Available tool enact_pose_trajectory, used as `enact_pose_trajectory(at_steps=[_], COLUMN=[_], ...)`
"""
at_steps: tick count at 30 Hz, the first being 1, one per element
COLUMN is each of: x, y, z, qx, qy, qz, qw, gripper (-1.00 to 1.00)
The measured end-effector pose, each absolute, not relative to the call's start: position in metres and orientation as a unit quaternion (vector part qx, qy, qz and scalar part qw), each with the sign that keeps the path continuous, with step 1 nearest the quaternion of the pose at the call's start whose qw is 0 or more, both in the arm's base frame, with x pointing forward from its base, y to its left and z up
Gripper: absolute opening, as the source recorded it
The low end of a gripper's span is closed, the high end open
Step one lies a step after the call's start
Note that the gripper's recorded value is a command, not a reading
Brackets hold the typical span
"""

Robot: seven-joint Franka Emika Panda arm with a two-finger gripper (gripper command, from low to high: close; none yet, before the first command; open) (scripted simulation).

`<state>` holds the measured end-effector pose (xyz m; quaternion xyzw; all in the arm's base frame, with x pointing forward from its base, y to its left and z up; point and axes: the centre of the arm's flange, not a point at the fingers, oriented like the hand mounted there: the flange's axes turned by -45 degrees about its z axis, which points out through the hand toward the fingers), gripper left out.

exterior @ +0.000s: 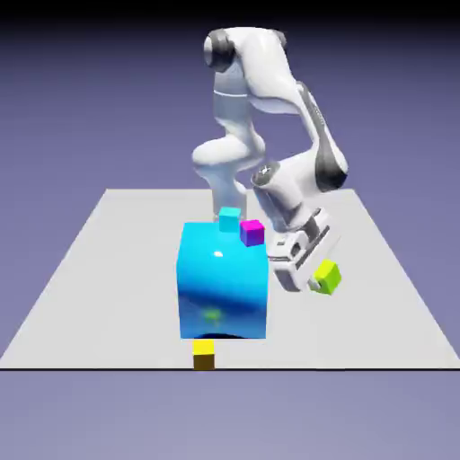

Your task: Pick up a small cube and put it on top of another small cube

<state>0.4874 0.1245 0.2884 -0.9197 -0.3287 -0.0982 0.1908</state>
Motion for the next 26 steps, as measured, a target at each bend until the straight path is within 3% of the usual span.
enact_pose_trajectory(at_steps=[16,23,24,26], x=[0.506,0.513,0.513,0.513], y=[-0.061,-0.063,-0.063,-0.063], z=[0.255,0.184,0.178,0.178], qx=[-0.995,-0.995,-0.995,-0.995], qy=[-0.025,-0.041,-0.04,-0.04], qz=[-0.092,-0.092,-0.092,-0.092], qw=[0.014,0.004,0.004,0.004], gripper=[-1.0,-1.0,1.0,1.0])
